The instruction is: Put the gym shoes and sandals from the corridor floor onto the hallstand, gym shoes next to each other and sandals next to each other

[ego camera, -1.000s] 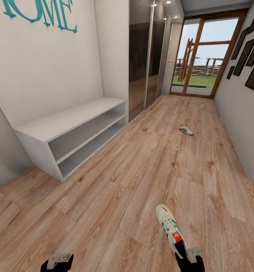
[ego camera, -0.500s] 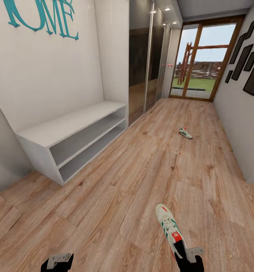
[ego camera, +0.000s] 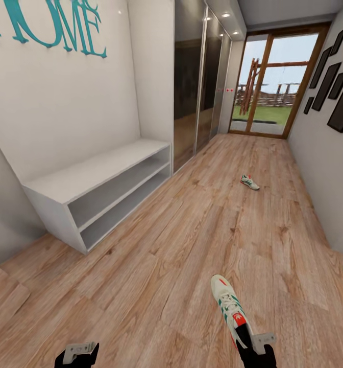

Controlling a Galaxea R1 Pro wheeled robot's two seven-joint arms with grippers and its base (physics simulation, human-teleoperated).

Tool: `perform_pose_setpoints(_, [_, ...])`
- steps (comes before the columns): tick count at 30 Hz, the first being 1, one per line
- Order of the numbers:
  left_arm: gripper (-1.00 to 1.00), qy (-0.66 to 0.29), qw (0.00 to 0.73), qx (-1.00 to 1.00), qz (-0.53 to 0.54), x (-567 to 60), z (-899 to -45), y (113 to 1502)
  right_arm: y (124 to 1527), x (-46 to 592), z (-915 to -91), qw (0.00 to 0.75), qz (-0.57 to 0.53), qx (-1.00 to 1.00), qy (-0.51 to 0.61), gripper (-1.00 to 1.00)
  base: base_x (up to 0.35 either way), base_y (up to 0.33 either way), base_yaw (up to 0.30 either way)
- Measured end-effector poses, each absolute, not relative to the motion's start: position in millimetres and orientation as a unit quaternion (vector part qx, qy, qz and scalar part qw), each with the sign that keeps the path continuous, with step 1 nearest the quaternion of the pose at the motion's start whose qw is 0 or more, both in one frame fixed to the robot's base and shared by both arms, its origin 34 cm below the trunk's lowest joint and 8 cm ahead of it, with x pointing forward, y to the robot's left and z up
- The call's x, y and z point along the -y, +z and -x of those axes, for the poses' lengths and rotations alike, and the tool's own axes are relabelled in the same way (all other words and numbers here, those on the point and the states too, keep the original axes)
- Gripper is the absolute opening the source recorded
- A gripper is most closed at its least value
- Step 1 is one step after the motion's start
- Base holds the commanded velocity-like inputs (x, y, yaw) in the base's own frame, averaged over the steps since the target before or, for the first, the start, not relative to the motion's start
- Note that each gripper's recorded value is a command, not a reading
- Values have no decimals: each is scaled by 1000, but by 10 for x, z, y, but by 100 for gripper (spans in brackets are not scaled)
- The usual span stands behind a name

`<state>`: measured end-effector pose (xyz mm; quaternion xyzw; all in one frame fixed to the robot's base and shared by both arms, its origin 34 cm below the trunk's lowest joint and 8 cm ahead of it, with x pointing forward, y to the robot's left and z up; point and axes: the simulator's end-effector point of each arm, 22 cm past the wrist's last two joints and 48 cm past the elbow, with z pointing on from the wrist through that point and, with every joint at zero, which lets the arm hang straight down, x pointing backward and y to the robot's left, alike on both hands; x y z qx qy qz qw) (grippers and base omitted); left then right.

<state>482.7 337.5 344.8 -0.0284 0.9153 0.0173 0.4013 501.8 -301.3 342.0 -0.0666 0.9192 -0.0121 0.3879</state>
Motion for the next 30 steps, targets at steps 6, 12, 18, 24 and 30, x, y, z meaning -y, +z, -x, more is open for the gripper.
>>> perform_pose_setpoints(6, [100, 16, 401, -916, 28, -3363, -4845, 3551, 3516, 3013, -5023, 386, 67, -920, -12, -100, 0, 0, 0])
perform_pose_setpoints(12, [100, 16, 400, -916, 26, -3355, -4844, 3549, 3511, 3006, -5017, 385, 65, -920, -12, -100, 0, 0, 37])
perform_pose_setpoints(18, [100, 15, 400, -916, 29, -3339, -4842, 3545, 3511, 3074, -5015, 386, 59, -920, -27, -100, 0, 0, 231])
perform_pose_setpoints(24, [100, 45, 398, -915, 46, -3501, -4826, 3549, 3513, 3149, -5012, 386, 48, -920, -47, -100, 0, 0, 272])
perform_pose_setpoints(30, [100, 77, 396, -913, 62, -3627, -4797, 3550, 3440, 3075, -4912, 374, 45, -925, -43, -100, 0, 0, 274])
